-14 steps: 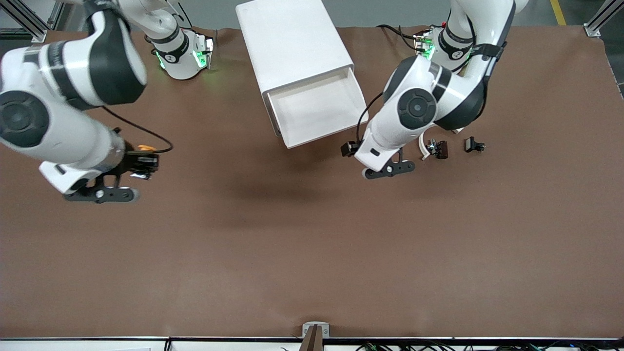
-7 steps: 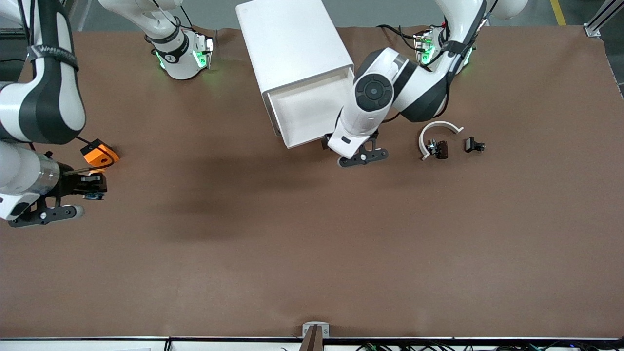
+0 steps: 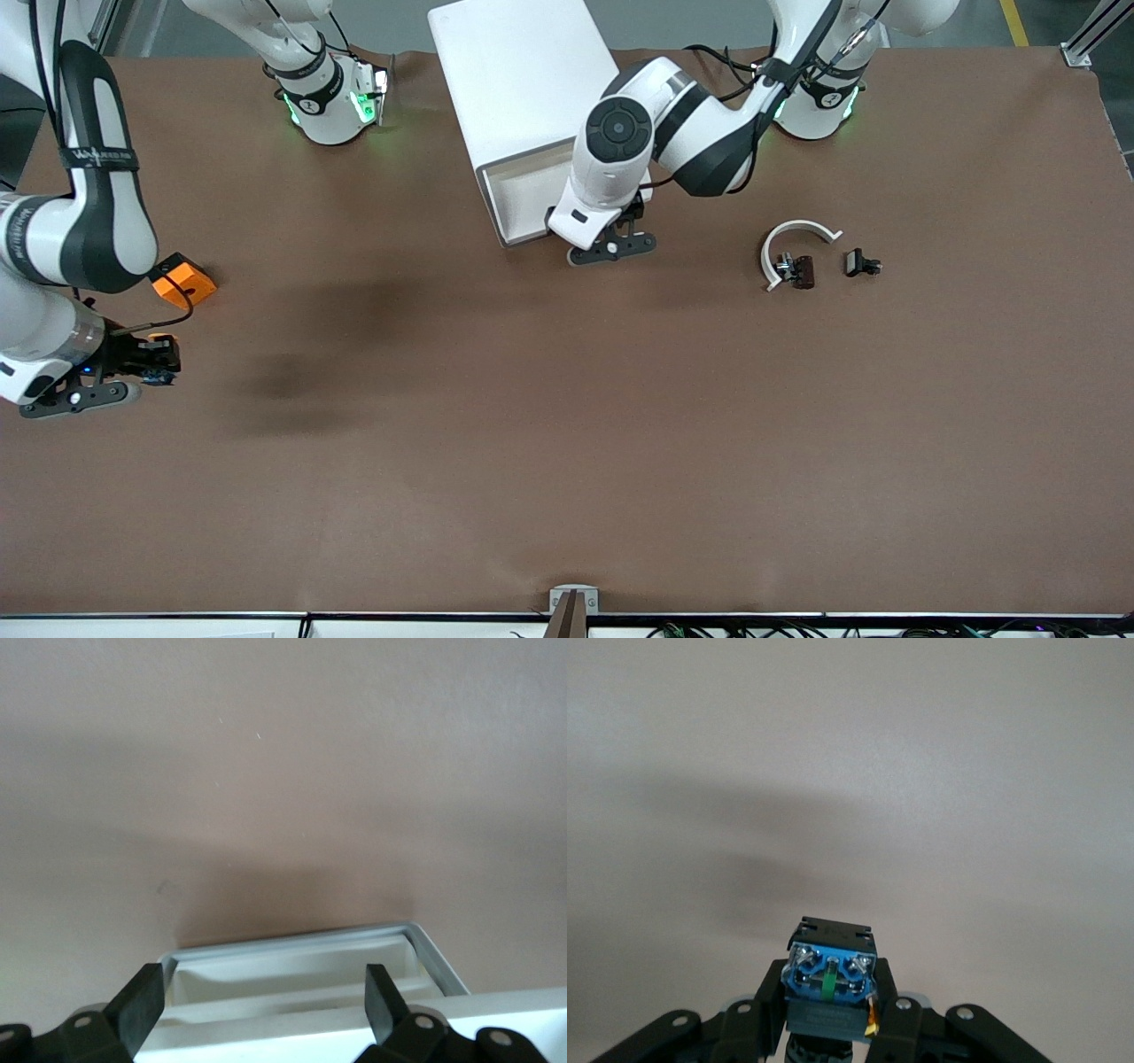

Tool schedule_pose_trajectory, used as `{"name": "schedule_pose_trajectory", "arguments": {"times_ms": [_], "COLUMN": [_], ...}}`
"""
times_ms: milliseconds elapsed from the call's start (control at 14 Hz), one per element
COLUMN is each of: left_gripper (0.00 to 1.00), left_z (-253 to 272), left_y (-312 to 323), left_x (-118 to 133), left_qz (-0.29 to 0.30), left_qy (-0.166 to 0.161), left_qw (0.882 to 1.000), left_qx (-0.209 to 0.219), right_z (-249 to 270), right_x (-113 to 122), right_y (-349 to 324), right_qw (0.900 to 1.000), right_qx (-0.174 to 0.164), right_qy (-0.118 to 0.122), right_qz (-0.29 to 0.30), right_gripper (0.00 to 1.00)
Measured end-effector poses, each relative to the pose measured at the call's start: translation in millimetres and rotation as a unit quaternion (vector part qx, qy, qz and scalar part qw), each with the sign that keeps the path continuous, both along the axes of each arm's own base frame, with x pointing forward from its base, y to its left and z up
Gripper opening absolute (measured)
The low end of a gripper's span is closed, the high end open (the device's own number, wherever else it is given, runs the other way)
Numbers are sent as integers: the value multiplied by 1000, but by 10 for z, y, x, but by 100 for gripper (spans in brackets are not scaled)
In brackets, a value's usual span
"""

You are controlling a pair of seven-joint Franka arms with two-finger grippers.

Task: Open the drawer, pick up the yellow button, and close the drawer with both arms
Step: 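Push the drawer shut with the left gripper while the right gripper holds the button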

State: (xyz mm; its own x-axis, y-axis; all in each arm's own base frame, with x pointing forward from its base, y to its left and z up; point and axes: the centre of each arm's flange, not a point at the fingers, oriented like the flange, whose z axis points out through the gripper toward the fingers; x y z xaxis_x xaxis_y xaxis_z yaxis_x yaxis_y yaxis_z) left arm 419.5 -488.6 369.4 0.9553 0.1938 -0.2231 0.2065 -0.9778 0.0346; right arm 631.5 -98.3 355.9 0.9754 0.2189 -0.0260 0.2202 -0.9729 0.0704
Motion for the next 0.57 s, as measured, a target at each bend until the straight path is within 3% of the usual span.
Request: {"name": "schedule_pose_trajectory", "arguments": {"times_ms": [286,571], "left_gripper": [100,100], "left_z": [-24,-58], "left_y": [-204,-269], "left_x": [-291,-426], "left_qz": [-5,15], "left_qy": [13,50], "left_qw": [1000,999], "left_qx": [2,-12], "right_z": [-543,-771], "right_x": [-219,-366], "right_y": [23,-133], "right_qw": [999,999], "right_qx": [-1,0], "right_qy": [-37,-31], "right_qz": [5,-8], "right_gripper": [42,42]}}
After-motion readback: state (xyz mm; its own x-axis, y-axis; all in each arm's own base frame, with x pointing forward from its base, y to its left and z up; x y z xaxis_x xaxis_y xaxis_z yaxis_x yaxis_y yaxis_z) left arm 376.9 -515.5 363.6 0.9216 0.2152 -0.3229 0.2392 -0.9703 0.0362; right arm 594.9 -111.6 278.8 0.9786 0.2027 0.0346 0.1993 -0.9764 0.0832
